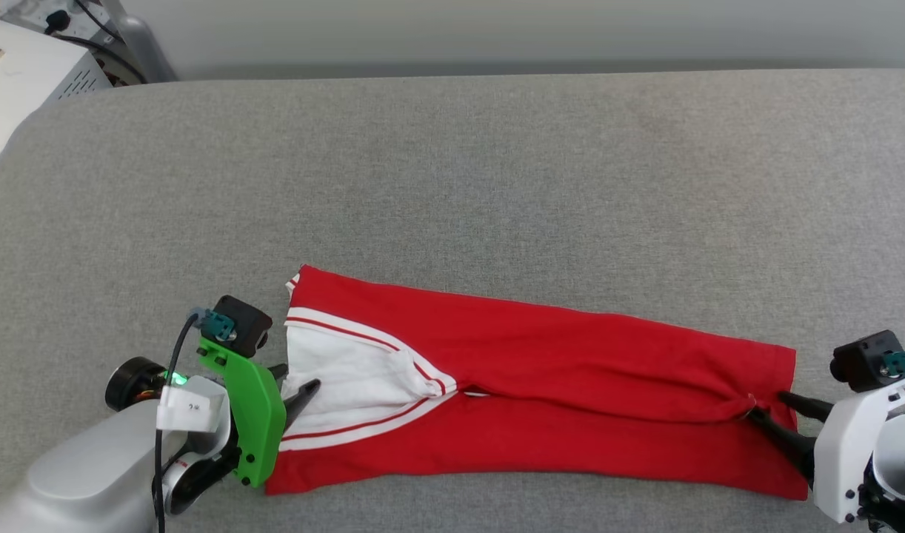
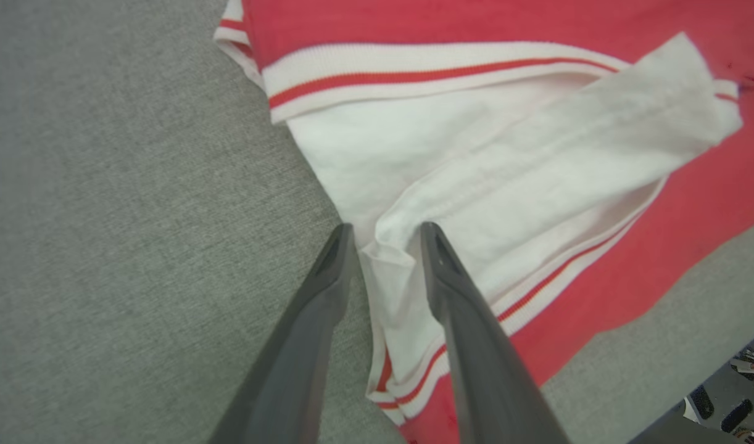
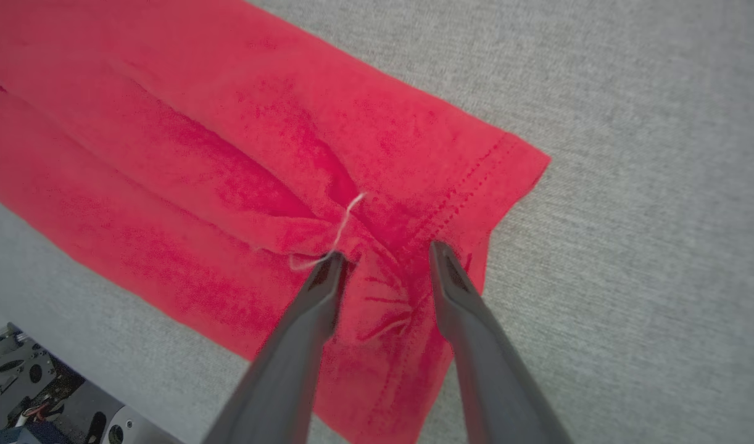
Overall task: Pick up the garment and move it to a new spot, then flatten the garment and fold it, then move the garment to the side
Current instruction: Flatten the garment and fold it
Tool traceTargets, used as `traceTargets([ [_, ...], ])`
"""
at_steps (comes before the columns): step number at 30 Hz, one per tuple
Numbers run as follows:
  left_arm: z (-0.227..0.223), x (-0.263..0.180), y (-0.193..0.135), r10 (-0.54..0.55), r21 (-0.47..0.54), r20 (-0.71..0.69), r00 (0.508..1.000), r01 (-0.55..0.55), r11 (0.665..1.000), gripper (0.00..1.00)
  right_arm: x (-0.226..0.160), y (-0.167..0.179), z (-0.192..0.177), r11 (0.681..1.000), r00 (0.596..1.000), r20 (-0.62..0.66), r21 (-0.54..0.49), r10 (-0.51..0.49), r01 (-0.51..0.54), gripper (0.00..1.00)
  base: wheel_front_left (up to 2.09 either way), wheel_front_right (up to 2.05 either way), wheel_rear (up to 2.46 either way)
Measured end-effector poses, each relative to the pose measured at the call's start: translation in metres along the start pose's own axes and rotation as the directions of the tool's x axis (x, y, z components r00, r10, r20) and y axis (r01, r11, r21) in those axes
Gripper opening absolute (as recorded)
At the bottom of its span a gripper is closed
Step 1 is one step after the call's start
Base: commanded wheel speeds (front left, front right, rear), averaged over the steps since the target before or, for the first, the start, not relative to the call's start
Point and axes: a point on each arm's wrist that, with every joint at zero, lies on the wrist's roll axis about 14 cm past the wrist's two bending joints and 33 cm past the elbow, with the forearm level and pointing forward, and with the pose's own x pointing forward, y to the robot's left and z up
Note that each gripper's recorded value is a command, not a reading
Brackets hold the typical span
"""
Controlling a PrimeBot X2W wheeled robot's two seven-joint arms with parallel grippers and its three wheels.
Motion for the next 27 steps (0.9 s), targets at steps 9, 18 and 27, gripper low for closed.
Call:
traceTargets([
  [9,0.064,-0.033,0.012,0.153,0.065,0.386,0.91,-0.192,0.979,1.0,-0.049,-0.016,0.06,0.998,0.973,0.226,0.043,-0.05,0.041,1.0,0.0,0.0,0.0],
  [18,0.084,-0.062,0.029,0.303,0.027,0.562,0.77,-0.383,0.923,1.0,-0.057,-0.043,0.04,0.954,0.989,0.123,0.297,-0.078,0.038,1.0,0.0,0.0,0.0],
  [27,0.098,-0.08,0.036,0.411,-0.072,0.658,0.631,-0.491,0.868,1.0,-0.024,-0.035,-0.003,0.906,0.999,-0.037,0.422,-0.023,0.036,1.0,0.0,0.0,0.0],
])
